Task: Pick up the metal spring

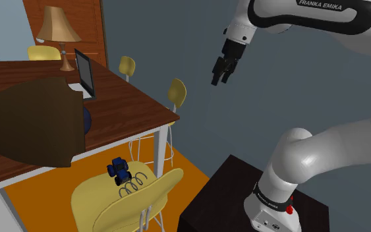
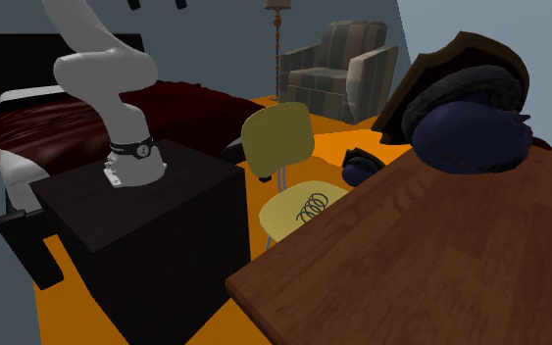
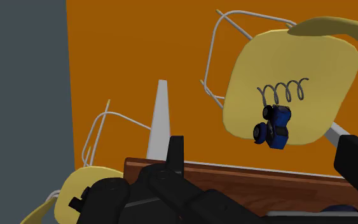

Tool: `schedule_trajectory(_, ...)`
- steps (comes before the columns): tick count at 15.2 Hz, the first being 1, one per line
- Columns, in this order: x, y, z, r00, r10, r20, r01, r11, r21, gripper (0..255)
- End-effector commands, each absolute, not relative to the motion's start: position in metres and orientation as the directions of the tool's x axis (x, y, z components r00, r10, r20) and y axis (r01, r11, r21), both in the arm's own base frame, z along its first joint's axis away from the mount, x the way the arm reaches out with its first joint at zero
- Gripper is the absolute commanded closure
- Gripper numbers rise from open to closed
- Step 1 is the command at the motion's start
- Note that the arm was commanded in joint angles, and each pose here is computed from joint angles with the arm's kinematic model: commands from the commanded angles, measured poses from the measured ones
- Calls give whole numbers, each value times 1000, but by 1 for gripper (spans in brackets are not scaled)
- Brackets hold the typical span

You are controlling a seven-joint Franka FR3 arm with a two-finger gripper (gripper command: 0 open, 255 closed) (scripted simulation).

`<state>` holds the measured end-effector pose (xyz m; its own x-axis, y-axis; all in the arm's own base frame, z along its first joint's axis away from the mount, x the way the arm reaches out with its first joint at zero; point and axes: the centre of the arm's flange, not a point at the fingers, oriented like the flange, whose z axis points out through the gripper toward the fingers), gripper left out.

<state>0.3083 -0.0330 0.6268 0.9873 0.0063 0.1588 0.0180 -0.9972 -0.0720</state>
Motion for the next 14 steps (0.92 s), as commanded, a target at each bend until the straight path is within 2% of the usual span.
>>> schedule_trajectory(1, 308, -33, 627, 987, 6, 159, 18, -997, -72, 0)
schedule_trajectory(14, 394, 77, 508, 994, 79, 74, 78, -997, 18, 0)
